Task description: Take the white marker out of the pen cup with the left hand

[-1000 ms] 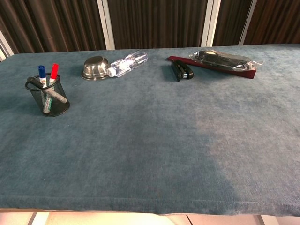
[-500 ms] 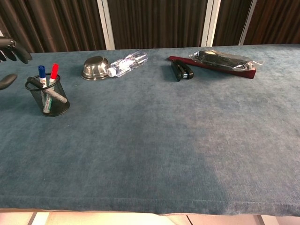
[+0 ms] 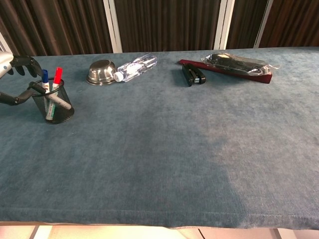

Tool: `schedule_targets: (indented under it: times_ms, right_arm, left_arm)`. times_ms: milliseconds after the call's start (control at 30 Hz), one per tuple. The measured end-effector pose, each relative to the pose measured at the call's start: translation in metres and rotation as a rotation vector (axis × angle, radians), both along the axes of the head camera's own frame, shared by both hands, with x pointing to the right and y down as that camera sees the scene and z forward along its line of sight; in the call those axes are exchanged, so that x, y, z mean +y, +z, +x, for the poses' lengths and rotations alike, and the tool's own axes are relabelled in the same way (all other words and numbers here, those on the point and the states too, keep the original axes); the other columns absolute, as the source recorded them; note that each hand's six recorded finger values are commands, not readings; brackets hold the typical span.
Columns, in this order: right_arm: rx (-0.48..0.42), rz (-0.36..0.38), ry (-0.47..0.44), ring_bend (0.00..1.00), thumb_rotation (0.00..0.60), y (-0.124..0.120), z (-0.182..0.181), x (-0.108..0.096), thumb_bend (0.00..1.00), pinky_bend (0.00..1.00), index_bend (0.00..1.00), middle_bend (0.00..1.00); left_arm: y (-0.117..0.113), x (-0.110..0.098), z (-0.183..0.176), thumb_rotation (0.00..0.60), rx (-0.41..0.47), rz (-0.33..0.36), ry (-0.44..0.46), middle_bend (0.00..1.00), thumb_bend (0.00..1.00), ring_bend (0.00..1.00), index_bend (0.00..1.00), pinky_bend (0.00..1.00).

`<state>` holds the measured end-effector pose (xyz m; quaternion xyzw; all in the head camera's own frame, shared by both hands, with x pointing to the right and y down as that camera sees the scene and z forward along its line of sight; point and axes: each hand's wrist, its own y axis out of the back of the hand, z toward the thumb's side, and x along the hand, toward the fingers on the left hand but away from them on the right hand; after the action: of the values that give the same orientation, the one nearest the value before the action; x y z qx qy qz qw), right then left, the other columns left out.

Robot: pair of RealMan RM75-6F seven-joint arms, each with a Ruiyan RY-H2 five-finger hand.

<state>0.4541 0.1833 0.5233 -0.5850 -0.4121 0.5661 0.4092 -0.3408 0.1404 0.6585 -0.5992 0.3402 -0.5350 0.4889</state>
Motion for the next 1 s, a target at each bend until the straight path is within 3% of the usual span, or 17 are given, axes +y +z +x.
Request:
schedule_targets:
  times_ms: [667,800,1000]
  right_arm:
    - [0.000,-0.012,0.008,0.00,0.600,0.004,0.001,0.001,0.00,0.12,0.00,0.04]
    - [0.000,-0.016,0.011,0.00,0.600,0.005,0.002,0.002,0.00,0.12,0.00,0.05]
    - [-0.004,-0.020,0.014,0.00,0.600,0.007,0.003,0.002,0.00,0.12,0.00,0.05]
  left_arm:
    - [0.019,-0.010,0.001,0.600,0.011,-0.010,-0.042,0.52,0.39,0.47,0.48,0.41]
    - [0.021,-0.011,0.000,0.600,-0.005,-0.010,-0.042,0.57,0.44,0.51,0.53,0.40]
    - [0.024,-0.012,0.002,0.600,0.044,-0.029,-0.056,0.66,0.57,0.57,0.60,0.41]
